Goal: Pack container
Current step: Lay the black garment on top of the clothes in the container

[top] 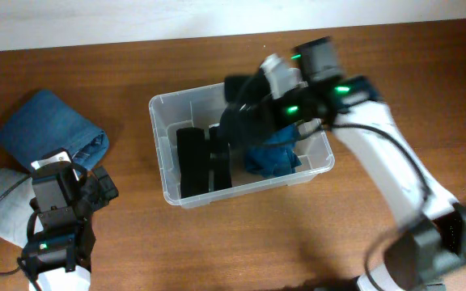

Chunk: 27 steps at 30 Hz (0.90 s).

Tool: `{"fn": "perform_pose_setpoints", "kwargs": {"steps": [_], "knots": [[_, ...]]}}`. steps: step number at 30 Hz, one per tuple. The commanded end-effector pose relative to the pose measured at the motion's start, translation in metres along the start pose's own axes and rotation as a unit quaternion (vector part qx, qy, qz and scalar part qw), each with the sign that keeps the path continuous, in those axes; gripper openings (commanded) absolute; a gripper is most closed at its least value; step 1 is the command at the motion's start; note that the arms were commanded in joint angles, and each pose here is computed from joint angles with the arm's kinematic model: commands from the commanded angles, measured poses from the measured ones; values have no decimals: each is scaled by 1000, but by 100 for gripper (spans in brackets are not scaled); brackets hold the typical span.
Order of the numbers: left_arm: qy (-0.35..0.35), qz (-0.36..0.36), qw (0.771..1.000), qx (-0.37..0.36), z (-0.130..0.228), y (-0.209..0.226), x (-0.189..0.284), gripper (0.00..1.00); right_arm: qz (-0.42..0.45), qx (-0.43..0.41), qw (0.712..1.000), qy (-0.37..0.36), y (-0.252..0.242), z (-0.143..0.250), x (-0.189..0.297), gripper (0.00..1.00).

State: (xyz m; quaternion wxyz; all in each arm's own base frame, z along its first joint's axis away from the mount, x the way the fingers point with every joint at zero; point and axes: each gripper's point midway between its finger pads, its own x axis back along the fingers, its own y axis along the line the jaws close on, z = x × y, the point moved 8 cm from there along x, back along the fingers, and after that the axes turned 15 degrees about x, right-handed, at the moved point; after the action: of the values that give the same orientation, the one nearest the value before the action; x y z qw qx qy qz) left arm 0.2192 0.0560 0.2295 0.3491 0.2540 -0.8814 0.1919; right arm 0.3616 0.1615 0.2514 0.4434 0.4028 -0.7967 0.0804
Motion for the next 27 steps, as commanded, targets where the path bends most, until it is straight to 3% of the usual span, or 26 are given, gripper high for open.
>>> {"fn": "perform_pose_setpoints", "kwargs": {"steps": [1,3,4,5,7,9,11,16,20,23,24,25,27], "knots": [[-6,5,1000,10,-6,-1,3,99,-12,22,998,60,-1,13,-51,4],[-6,5,1000,10,-6,-1,3,99,-23,37,996,84,-4,21,-74,7],[-6,5,1000,10,-6,-1,3,99,-16,35,995,94,-7,25,-81,18],[-6,5,1000,10,-6,-1,3,99,-3,32,994,104,-12,28,-86,40],[-6,5,1000,10,-6,-1,3,99,29,33,992,115,-18,29,-85,73],[-6,5,1000,10,-6,-1,3,100,52,38,991,118,-18,24,-72,91],[-6,5,1000,10,-6,-1,3,99,71,43,990,112,-15,12,-53,99],[-6,5,1000,10,-6,-1,3,99,91,89,990,57,9,-27,5,99],[-6,5,1000,10,-6,-1,3,99,93,106,989,35,21,-37,15,98],[-6,5,1000,10,-6,-1,3,99,77,103,990,62,22,-27,-4,53],[-6,5,1000,10,-6,-1,3,99,70,101,989,76,22,-22,-15,43],[-6,5,1000,10,-6,-1,3,99,61,100,989,94,22,-14,-28,36],[-6,5,1000,10,-6,-1,3,99,46,98,986,128,23,1,-54,34]]}}
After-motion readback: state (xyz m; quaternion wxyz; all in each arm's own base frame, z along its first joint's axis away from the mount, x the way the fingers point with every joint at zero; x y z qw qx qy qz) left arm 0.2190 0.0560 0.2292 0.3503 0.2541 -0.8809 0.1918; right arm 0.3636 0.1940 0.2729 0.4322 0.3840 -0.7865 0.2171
